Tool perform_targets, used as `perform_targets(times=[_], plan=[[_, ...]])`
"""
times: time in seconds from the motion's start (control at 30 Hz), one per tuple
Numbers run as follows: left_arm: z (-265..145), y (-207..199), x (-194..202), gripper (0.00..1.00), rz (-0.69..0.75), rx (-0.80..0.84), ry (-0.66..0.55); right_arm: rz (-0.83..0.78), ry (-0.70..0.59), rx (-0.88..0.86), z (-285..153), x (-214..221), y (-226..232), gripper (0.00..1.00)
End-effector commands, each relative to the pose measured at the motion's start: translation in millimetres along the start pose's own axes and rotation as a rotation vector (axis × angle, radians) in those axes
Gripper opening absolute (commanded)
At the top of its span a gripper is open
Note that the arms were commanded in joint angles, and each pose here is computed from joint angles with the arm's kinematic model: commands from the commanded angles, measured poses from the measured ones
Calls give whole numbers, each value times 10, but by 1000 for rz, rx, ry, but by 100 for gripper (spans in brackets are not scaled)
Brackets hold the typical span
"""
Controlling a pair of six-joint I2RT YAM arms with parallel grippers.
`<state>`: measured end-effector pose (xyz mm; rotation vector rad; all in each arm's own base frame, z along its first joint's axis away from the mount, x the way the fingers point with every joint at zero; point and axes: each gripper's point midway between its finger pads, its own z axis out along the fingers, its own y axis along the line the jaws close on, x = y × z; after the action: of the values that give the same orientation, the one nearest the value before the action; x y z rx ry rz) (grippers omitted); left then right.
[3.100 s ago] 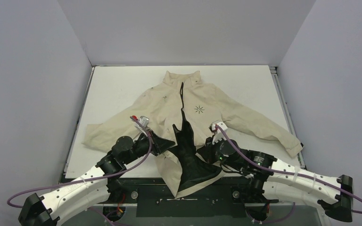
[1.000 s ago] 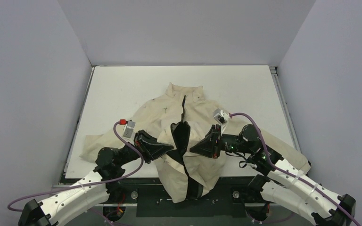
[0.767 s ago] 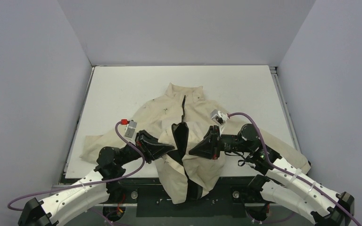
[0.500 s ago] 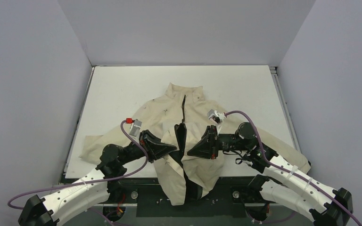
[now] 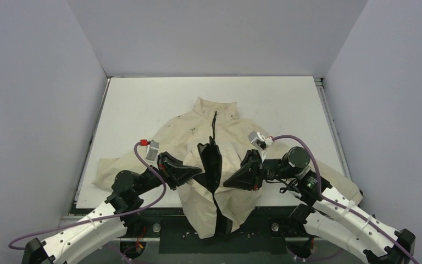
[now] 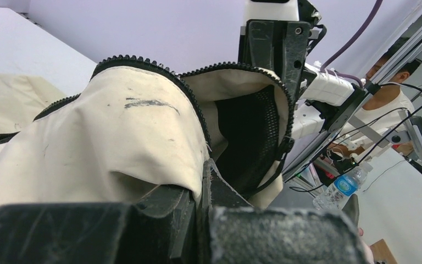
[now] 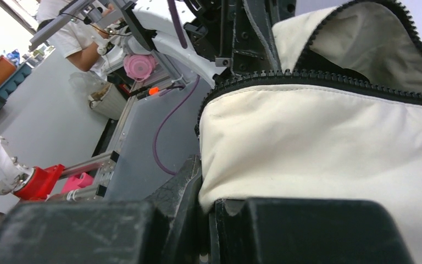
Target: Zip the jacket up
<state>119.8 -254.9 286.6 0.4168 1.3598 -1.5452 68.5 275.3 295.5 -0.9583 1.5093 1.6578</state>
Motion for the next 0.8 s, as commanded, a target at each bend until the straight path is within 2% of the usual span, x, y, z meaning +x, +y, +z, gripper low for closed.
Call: perform_targets(times=[0.0, 0.17, 0.4, 0.77], plan=[[69, -160, -217, 0, 52, 48, -47, -114, -76, -136, -12, -260, 319, 0], [85, -196, -219, 0, 55, 73, -47, -96, -74, -188, -8, -242, 383, 0], [133, -326, -245, 0, 58, 145, -38, 0, -25, -8, 116, -91, -107, 0], [90, -398, -219, 0, 45, 185, -36, 35, -51, 64, 171, -87, -320, 0]])
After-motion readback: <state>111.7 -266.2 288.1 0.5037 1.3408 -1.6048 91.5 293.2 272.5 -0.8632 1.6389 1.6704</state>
